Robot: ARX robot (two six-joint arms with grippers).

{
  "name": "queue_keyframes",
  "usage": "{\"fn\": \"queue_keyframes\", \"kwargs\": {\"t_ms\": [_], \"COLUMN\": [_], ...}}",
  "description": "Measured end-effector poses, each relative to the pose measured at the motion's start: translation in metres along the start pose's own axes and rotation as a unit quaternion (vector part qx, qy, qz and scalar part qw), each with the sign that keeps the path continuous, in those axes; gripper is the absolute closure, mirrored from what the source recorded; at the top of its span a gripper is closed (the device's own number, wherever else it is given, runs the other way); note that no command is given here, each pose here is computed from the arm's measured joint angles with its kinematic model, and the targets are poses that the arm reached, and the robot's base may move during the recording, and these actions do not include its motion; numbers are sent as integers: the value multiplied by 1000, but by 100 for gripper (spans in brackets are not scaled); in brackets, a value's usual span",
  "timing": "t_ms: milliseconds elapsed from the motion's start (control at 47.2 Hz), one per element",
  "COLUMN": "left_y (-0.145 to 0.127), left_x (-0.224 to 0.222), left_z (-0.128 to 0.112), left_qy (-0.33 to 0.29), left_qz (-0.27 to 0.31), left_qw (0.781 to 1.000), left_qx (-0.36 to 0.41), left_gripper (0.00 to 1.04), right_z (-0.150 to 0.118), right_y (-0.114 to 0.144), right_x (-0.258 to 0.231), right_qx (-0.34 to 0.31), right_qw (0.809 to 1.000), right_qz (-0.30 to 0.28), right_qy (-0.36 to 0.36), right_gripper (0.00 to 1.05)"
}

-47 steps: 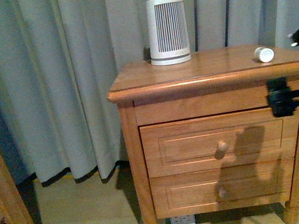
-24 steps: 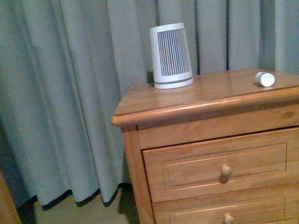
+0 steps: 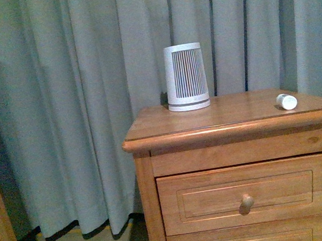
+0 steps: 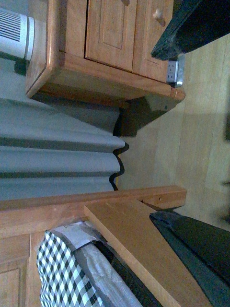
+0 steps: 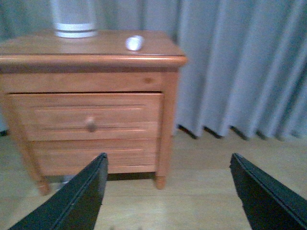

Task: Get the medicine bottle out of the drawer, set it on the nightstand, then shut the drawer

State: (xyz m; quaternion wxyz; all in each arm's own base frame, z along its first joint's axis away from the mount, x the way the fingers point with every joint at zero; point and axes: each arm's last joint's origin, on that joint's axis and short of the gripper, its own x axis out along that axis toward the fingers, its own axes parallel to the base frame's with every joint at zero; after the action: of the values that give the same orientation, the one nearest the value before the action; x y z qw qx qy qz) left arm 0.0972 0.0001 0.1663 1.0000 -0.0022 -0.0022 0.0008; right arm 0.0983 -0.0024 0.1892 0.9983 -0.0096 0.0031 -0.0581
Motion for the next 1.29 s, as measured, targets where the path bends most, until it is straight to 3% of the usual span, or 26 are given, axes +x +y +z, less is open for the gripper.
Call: {"fn": "queue_keyframes", "kwargs": {"t_ms": [106,445,847,996,1292], "left_y": [0,0,0,0,0], "left_x": [0,0,0,0,0], "left_z": [0,0,0,0,0], "left_qy": [0,0,0,0,0], "left_qz": [0,0,0,0,0], "left_qw": [1000,1000,1000,1000,1000], "left_qx": [0,0,0,0,0], "left_gripper": [7,7,7,7,7], "right_z": [-3,-13,-22,-22,-22], "right_y": [3,3,3,3,3], "right_x": [-1,0,-1,-1,-1], "right_qx": [2,2,4,4,4], "right_qw": [998,998,998,998,998], "right_qz": [61,59,59,59,59], "right_qy": [-3,0,-5,-5,-5], "right_gripper": [47,103,102,69,18]}}
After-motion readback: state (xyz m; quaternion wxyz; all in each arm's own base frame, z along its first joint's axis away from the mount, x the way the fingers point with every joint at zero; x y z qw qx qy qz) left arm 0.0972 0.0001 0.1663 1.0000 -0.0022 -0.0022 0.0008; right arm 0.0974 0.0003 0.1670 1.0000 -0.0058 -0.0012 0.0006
